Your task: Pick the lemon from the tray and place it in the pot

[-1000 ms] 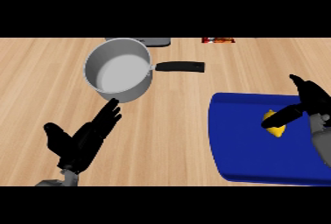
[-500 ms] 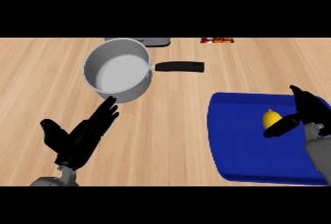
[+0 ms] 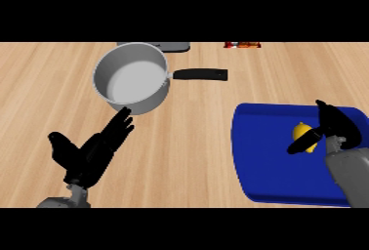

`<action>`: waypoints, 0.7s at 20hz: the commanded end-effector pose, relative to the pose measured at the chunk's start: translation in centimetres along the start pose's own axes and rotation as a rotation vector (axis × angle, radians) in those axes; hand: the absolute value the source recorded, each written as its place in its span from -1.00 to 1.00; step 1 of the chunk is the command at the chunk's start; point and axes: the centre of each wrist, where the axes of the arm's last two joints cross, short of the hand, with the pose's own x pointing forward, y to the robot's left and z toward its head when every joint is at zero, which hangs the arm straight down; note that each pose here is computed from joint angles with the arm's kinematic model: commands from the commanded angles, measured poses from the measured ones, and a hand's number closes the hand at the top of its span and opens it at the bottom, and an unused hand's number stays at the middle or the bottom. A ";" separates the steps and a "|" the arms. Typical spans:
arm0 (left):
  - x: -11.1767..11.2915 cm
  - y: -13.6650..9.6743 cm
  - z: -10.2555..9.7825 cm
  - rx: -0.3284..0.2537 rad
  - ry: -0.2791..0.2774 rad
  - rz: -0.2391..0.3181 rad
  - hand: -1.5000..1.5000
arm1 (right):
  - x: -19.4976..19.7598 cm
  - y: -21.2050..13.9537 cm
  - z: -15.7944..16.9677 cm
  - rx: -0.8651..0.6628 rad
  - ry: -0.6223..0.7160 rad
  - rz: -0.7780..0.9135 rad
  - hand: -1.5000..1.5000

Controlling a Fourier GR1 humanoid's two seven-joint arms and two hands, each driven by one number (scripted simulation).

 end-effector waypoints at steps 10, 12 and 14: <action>-0.2 0.9 0.7 -0.006 -0.005 0.018 0.00 | -2.6 0.1 -3.6 0.032 0.050 0.009 -1.00; 0.1 -0.6 1.6 -0.003 0.000 -0.004 0.00 | -4.2 3.9 -3.5 0.023 0.058 0.009 -1.00; -0.2 -0.7 0.2 0.003 -0.015 0.007 0.00 | -3.6 1.8 -2.9 0.027 0.047 0.036 -1.00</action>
